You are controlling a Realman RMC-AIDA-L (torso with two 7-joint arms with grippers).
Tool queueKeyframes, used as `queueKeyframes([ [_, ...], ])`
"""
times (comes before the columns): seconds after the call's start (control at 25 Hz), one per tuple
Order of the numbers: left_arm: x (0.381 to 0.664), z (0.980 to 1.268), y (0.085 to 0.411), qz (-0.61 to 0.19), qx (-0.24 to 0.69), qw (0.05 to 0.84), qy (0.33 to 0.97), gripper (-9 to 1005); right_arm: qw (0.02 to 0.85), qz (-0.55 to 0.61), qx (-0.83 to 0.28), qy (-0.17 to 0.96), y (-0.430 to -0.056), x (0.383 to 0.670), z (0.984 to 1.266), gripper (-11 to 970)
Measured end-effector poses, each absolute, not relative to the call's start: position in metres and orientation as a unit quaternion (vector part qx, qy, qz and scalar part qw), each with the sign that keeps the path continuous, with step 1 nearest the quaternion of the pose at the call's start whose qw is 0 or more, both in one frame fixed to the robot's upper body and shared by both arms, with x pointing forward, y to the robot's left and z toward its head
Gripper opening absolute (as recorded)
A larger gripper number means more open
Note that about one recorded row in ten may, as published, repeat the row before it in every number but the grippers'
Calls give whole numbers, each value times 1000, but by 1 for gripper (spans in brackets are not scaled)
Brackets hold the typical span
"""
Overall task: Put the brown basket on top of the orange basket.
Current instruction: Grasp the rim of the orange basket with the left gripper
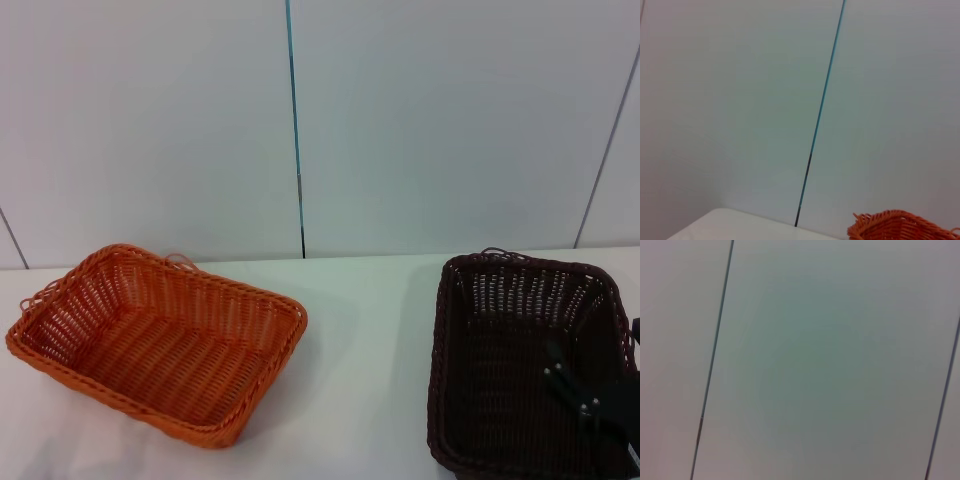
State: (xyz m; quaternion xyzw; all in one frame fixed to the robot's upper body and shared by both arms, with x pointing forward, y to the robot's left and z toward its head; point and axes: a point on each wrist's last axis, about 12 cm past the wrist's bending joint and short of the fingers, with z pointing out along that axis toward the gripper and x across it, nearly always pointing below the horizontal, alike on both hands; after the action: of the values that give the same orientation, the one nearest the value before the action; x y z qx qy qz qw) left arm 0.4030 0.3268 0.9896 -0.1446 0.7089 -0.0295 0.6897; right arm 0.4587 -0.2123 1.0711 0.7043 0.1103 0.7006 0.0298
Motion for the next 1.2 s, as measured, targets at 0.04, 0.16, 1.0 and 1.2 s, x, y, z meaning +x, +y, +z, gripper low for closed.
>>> queueKeyframes([
  [0.04,404,989,327,-30,-144,689,709,919,30,701,704,110,-212,459,1071,923],
  [0.16,405,989,326,-27,-138,688,712,919,29,701,703,111,-212,459,1072,923],
  [1.0,407,989,334,-4,-149,682,716,920,20,704,700,119,-205,462,1075,922],
  [1.2,411,998,341,2,-153,695,703,920,18,705,698,122,-204,465,1076,922],
])
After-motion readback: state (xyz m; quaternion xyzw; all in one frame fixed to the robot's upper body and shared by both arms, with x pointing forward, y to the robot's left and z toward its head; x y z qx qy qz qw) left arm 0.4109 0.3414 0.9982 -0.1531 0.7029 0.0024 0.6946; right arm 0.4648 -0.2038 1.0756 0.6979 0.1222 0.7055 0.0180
